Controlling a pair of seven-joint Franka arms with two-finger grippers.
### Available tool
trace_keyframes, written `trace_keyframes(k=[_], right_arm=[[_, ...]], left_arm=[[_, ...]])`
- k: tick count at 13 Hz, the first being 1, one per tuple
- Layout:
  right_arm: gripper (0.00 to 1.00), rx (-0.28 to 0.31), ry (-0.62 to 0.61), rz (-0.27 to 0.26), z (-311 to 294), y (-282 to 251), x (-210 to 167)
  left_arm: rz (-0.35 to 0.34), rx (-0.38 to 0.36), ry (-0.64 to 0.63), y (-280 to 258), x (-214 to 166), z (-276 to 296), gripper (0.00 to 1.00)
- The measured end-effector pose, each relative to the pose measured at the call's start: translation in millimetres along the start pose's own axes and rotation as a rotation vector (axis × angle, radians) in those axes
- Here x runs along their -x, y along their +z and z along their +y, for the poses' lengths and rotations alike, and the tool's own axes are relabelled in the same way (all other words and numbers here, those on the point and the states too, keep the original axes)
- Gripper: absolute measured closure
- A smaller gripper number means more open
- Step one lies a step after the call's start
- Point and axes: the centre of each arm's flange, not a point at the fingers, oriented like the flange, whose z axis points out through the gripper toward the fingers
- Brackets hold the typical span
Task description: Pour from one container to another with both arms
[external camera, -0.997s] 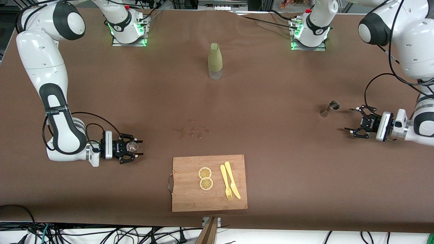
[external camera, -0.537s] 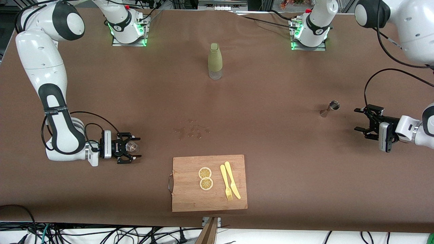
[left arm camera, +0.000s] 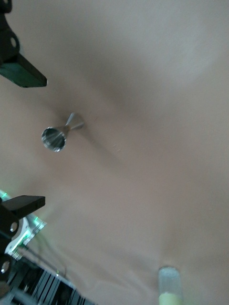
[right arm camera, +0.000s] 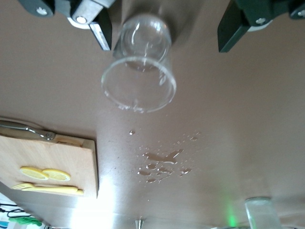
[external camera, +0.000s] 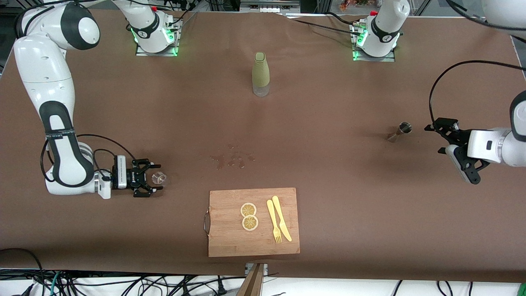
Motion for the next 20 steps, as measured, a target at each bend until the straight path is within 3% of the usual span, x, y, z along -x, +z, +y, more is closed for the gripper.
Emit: trace_keyframes(k=[2, 5, 8, 10, 12, 15, 18, 20], right_arm=[[0.01, -0.022, -0.037, -0.057, 3.6, -25.8, -9.2], [0.01, -0.046, -0.084, -0.168, 14.2, -77.2, -50.5], [0.01, -0.048, -0.006, -0.299, 18.6, -127.9, -112.7], [0.01, -0.020, 0.084, -0.377, 11.1, -152.5, -154.9], [0.01, 0.017, 0.187, -0.460, -3.4, -172.4, -203.1], [0.01, 0.081, 0.355, -0.596, -22.2, -188.2, -283.6], [0.01, 0.173, 0.542, -0.727, -40.4, -187.4, -359.2], [0.01, 0.231, 0.705, -0.785, -59.4, -183.8, -400.4]], left_arm=[[0.059, -0.079, 0.014, -30.4, 1.9, 12.6, 0.00], [0.212, -0.242, -0.023, -85.5, -0.9, 35.7, 0.00], [0.307, -0.231, -0.313, -120.4, 5.5, 75.8, 0.00], [0.274, -0.212, -0.525, -122.9, 5.7, 98.8, 0.00], [0.204, -0.265, -0.634, -120.6, -10.3, 139.1, 0.00], [0.174, -0.304, -0.683, -126.1, -20.1, 197.3, 0.00], [0.194, -0.305, -0.719, -142.6, 7.2, 205.2, 0.00], [0.192, -0.301, -0.732, -142.7, 14.3, 200.1, 0.00]])
